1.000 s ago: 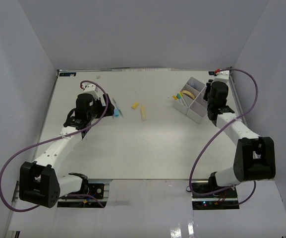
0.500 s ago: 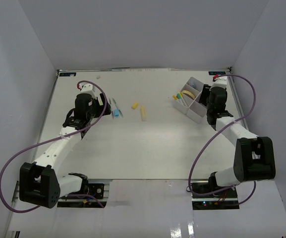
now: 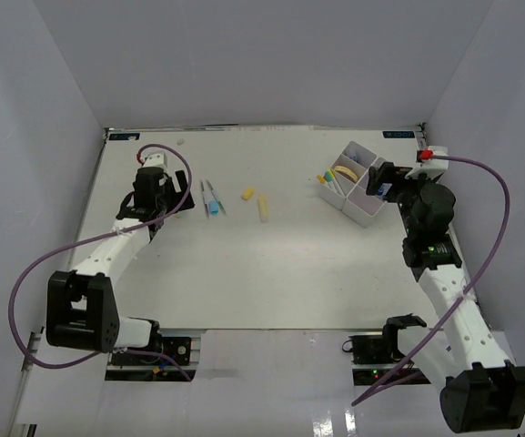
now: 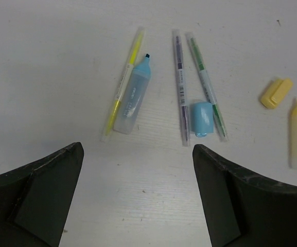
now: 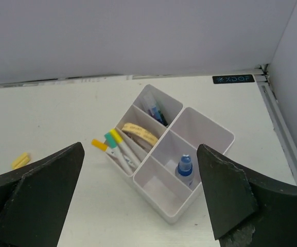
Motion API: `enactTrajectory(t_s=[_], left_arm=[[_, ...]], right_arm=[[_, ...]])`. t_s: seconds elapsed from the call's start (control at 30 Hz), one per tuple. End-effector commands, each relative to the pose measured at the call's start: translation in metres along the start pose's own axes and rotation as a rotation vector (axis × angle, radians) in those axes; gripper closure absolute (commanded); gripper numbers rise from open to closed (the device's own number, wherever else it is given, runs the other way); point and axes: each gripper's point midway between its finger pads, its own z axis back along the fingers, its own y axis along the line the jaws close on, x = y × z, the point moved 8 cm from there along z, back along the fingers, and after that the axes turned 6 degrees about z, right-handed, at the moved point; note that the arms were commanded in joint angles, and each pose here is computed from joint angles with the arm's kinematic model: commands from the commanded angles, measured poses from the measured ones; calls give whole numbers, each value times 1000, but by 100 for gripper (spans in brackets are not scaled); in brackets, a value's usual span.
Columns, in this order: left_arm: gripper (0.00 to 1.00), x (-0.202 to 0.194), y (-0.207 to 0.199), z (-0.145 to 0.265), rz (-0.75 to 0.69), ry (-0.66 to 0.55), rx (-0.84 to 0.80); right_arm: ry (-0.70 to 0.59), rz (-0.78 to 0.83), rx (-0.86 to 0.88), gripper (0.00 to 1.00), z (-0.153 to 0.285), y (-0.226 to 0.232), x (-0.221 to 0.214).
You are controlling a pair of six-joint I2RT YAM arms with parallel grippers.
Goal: Sort the stationery into containers
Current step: Place the stationery in the storage box, then pick up the stationery from the center of the board.
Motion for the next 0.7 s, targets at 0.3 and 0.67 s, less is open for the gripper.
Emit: enactTrajectory(t_s=[0.3,0.67], left_arm=[[23,2,37,-52,37,142,84],[34,0,38,-86,-5,187,85]], right_arm=[[37,-63,180,3,40,16,-65],[50,-76,213,4,39,20,-69]])
